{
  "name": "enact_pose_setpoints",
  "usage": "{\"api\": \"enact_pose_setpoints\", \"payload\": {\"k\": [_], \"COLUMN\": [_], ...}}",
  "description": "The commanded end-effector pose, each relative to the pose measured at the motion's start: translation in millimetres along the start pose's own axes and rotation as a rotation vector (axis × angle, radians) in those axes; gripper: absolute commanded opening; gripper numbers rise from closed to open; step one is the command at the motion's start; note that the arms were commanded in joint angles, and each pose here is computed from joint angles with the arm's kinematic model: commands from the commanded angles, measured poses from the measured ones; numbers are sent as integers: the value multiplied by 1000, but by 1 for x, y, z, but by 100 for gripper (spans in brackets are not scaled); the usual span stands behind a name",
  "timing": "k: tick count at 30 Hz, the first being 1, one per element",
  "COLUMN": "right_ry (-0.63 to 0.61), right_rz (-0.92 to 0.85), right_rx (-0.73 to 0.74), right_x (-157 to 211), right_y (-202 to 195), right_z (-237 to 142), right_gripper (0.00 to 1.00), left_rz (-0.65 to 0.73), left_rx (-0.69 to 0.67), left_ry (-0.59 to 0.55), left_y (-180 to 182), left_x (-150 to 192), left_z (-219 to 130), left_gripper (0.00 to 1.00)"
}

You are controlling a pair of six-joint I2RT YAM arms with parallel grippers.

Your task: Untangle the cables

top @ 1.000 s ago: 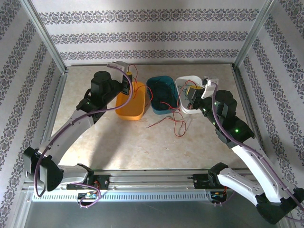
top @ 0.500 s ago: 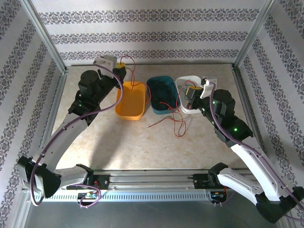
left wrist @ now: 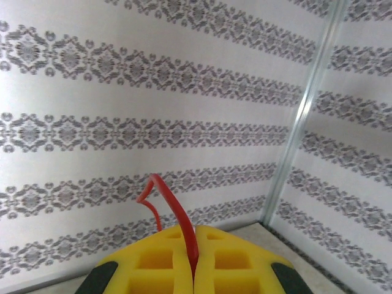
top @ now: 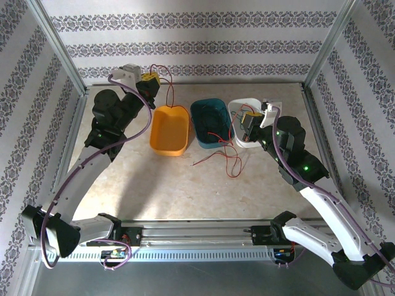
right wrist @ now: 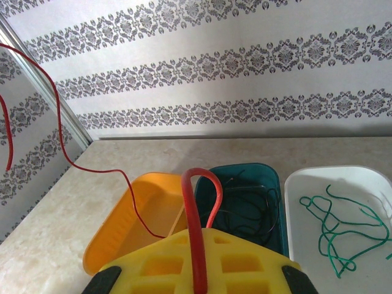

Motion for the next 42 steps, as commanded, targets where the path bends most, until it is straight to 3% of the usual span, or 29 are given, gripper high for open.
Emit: {"api": "enact_pose_setpoints", "payload": {"k": [1, 5, 11, 18, 25, 32, 42], "right_ry": [-14, -15, -20, -22, -20, -20, -18], "right_rz": [-8, -11, -13, -17, -20, -15, -7], "right_rx": [17, 24, 35, 36, 41, 44, 56], "right_x": [-1, -1, -3, -5, -5, -3, -1], "right_y": [-3, -3, -5, -4, -5, -6, -8], "right_z": [0, 0, -1, 0, 1, 1, 1], "right_gripper": [0, 0, 0, 0, 0, 0, 0], "left_rz": [-53, -163, -238, -292, -358, -370, -392], "left_rx": [181, 334, 460, 505, 607, 609, 745], "left_ry": [-30, 66, 192, 204, 311, 226, 127], "left_y": [-19, -27, -49, -54, -72, -78, -101], "left_x": [-22, 1, 41, 45, 63, 54, 21], "left_z": [7, 22, 32, 25, 19, 11, 18], "left_gripper": [0, 0, 0, 0, 0, 0, 0]}}
Point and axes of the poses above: each hand's point on the last joint's axis, 136 mm out from that joint toward the fingers, its own z axis out along the fingers, its own y axis along the line the jaws close on, x = y × z, the point moved 8 cm from there along -z, back along the fingers, and after that the axes turned 11 degrees about -z, right-handed, at the moved point
